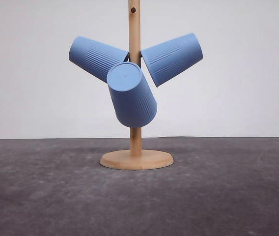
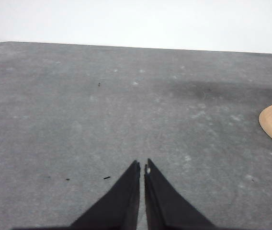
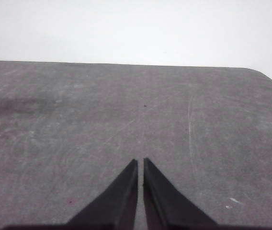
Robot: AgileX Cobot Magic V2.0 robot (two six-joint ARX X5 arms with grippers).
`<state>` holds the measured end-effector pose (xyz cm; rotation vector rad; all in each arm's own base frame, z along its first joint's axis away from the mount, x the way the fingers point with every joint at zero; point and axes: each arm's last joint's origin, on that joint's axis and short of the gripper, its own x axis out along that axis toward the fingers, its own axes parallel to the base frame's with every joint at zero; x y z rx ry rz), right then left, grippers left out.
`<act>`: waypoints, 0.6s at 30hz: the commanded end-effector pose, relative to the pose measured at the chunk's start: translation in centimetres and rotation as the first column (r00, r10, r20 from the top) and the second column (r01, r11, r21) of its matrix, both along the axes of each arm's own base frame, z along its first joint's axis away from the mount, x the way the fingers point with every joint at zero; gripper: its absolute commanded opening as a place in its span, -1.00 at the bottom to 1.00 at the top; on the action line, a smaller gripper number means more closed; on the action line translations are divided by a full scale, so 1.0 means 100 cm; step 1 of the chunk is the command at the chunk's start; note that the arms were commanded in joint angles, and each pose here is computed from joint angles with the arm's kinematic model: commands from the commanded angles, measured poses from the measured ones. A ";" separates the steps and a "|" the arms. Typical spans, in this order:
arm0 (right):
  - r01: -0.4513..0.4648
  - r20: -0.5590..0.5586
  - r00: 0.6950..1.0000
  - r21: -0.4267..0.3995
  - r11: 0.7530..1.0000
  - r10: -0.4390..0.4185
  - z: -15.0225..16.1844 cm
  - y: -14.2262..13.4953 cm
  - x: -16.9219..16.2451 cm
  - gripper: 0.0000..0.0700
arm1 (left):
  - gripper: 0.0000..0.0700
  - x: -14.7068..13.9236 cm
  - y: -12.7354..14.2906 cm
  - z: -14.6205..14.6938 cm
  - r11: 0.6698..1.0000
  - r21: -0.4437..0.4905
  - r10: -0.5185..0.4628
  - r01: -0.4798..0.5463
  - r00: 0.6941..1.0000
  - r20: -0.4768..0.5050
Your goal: Place three cups
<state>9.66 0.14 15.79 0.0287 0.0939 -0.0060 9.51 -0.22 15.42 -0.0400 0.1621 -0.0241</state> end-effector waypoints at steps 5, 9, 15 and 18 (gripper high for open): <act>0.004 0.005 1.000 0.011 1.000 -0.004 0.000 0.000 0.000 -0.96 | -1.00 0.000 0.000 -0.005 1.000 0.003 0.000 0.000 1.000 -0.016; 0.004 0.005 1.000 0.011 1.000 -0.004 0.000 0.000 0.000 -0.96 | -1.00 0.000 0.000 -0.005 1.000 0.003 0.000 0.000 1.000 -0.016; 0.004 0.005 1.000 0.011 1.000 -0.004 0.000 0.000 0.000 -0.96 | -1.00 0.000 0.000 -0.005 1.000 0.003 0.000 0.000 1.000 -0.016; 0.004 0.005 1.000 0.011 1.000 -0.004 0.000 0.000 0.000 -0.96 | -1.00 0.000 0.000 -0.005 1.000 0.003 0.000 0.000 1.000 -0.016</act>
